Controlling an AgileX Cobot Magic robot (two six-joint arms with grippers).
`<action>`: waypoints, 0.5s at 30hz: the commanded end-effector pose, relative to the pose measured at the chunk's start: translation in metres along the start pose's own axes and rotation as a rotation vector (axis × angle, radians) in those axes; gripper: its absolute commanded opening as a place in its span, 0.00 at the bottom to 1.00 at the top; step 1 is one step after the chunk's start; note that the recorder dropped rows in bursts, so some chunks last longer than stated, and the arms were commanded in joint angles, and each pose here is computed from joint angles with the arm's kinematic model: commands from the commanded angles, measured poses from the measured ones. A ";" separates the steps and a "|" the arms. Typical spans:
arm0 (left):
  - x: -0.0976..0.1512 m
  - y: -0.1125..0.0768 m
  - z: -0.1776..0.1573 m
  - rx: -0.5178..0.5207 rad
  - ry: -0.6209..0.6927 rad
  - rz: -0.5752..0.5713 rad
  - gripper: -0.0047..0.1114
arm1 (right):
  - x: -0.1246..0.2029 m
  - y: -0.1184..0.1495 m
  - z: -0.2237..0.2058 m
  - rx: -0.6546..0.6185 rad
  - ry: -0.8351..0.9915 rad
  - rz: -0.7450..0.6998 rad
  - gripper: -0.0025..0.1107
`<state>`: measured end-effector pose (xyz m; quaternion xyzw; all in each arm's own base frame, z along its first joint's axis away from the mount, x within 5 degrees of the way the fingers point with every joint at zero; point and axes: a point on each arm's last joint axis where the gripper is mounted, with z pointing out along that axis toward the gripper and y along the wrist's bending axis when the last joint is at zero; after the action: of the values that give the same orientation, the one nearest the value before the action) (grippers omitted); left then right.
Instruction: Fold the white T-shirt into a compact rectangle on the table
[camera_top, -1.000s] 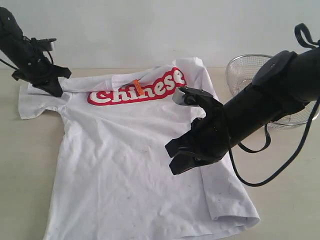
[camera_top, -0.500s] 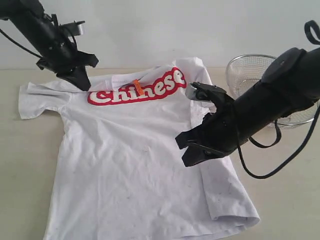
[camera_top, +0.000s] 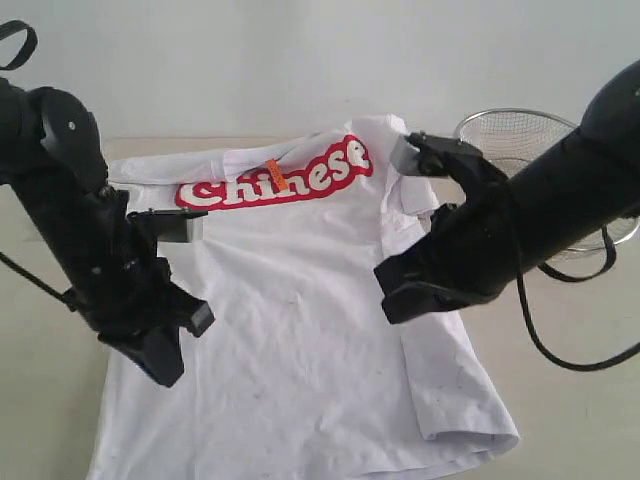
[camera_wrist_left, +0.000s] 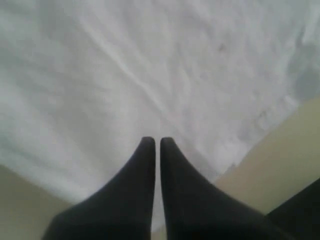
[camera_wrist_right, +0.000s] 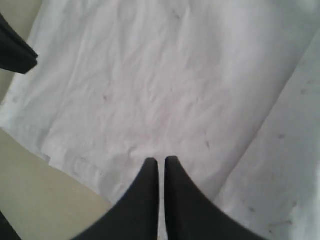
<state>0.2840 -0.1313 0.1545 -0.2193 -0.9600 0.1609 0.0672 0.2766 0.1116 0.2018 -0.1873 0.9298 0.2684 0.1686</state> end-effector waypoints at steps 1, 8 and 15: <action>0.029 -0.014 0.011 -0.017 0.026 -0.013 0.08 | 0.015 -0.004 0.006 0.016 0.005 0.024 0.02; 0.059 -0.022 0.039 -0.033 0.100 -0.019 0.08 | 0.014 0.000 0.006 -0.035 0.005 0.015 0.02; 0.060 -0.021 0.047 -0.052 0.036 -0.067 0.08 | 0.015 0.002 0.005 -0.050 0.013 0.015 0.02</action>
<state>0.2111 -0.1339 0.1204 -0.2113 -0.9632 0.1268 0.1073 0.2657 0.1122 0.1896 -0.1782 0.9281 0.2879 0.1548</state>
